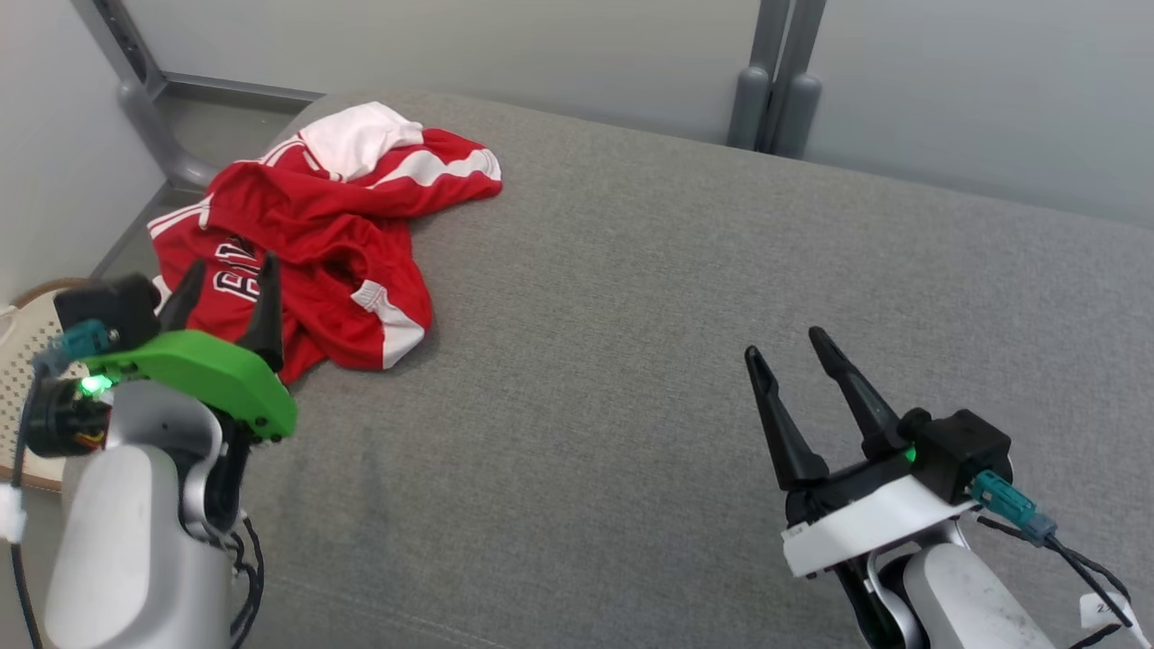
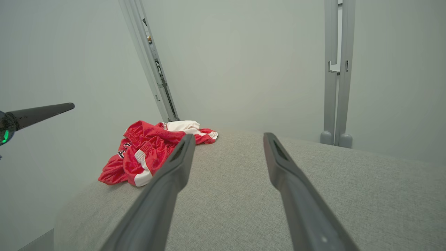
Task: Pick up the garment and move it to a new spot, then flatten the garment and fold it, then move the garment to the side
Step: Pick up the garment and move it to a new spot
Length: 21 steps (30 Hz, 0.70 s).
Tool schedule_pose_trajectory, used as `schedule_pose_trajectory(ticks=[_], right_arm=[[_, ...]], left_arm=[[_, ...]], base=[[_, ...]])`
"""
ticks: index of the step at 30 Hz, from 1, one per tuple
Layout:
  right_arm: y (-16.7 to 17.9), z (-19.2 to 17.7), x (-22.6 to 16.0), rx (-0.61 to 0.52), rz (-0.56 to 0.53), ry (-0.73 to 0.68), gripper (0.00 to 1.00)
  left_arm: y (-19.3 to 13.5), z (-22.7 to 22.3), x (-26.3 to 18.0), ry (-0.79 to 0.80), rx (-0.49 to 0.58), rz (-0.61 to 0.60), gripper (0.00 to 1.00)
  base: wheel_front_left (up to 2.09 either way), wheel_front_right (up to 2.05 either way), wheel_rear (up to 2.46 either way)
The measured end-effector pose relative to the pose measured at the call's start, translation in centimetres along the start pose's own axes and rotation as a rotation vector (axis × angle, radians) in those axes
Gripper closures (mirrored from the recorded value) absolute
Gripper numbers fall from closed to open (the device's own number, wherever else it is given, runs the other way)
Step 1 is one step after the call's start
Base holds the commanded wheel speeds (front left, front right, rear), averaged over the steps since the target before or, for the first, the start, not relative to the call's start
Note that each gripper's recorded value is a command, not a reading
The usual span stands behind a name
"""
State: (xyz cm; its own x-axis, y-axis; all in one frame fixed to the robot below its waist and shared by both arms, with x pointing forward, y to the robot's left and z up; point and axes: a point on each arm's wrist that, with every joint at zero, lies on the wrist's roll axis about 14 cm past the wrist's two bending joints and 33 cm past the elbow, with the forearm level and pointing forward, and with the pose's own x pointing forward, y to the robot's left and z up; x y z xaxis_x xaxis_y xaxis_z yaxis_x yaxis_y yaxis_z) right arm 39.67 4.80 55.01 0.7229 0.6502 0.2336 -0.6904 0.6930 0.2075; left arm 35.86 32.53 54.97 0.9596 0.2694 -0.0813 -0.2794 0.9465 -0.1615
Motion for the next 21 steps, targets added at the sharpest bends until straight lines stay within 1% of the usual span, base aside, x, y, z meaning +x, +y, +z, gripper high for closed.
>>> schedule_pose_trajectory(ticks=[4, 10, 14, 18, 20, 21], right_arm=[[-1.1, 0.1, 0.1, -0.007, -0.001, -0.005, 0.00], [-3.5, 0.4, 0.0, -0.016, -0.041, -0.018, 0.00], [-5.3, 0.7, -0.4, -0.026, -0.085, -0.026, 0.00], [-7.1, 0.6, -1.3, -0.031, -0.137, -0.022, 0.00], [-7.9, 0.6, -1.7, -0.033, -0.159, -0.021, 0.00], [-8.3, 0.6, -2.0, -0.033, -0.174, -0.021, 0.00]], left_arm=[[-1.5, 0.1, 3.0, 0.128, 0.015, -0.052, 0.00], [-2.3, -2.8, 6.6, 0.351, 0.029, -0.073, 0.00], [-2.6, -6.2, 8.3, 0.503, 0.018, -0.076, 0.00], [-2.7, -10.1, 9.0, 0.667, 0.018, -0.067, 0.00], [-2.3, -12.3, 8.7, 0.759, 0.058, -0.055, 0.00], [-2.1, -13.2, 8.6, 0.794, 0.061, -0.050, 0.00]], base=[[0.00, 0.00, 0.00], [0.00, 0.00, 0.00], [0.00, 0.00, 0.00], [0.00, 0.00, 0.00], [0.00, 0.00, 0.00], [0.00, 0.00, 0.00]])
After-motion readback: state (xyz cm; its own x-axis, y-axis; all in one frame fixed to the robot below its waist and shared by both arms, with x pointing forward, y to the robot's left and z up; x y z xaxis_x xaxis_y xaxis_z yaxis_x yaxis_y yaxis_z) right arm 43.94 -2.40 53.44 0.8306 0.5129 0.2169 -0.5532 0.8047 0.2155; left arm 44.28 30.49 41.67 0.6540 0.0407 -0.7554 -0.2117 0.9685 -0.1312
